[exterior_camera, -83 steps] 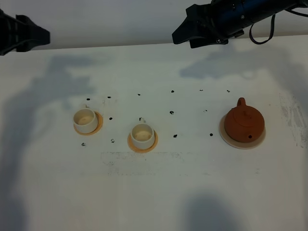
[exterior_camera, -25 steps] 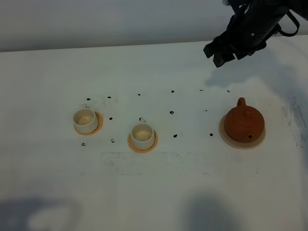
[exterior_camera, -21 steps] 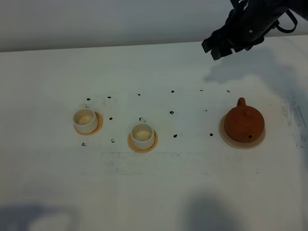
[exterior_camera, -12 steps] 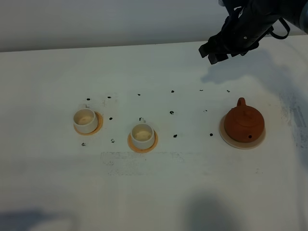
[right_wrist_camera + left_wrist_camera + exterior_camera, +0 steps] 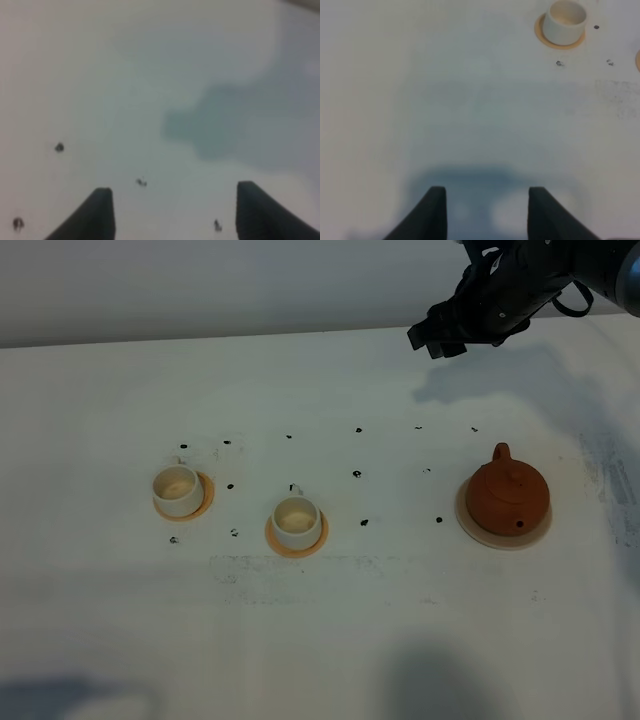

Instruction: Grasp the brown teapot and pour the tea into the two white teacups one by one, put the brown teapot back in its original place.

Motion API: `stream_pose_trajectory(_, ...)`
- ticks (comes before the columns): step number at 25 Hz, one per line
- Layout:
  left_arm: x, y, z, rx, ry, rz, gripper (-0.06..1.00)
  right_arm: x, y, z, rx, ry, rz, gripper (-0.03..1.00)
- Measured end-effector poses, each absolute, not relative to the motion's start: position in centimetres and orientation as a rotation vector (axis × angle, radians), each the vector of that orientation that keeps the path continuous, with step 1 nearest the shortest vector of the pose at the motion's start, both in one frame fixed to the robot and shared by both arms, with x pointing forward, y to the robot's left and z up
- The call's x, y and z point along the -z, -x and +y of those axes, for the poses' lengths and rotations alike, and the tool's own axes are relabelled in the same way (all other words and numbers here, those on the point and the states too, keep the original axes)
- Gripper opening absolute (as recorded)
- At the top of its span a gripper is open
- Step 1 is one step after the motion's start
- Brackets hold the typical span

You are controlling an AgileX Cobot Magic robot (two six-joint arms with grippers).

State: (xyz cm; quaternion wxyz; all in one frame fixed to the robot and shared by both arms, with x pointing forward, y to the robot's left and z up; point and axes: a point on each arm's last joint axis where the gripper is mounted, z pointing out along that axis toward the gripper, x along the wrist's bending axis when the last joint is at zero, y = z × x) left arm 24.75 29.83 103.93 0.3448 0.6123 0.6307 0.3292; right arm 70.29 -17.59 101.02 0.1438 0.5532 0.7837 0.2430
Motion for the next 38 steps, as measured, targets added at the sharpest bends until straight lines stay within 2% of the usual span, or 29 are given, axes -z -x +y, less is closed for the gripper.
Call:
stream_pose_trajectory(8, -103.9, -24.8, 29.8, -0.853, -1.590, 1.637, 0.38, -99.8, -71.0, -17.7, -0.678, -1.563, 2.244, 0.53)
stream_pose_trajectory(38, -103.9, -24.8, 29.8, -0.852, -1.589, 1.637, 0.38, -98.7, -70.9, -20.3, -0.520, -1.690, 2.140, 0.53)
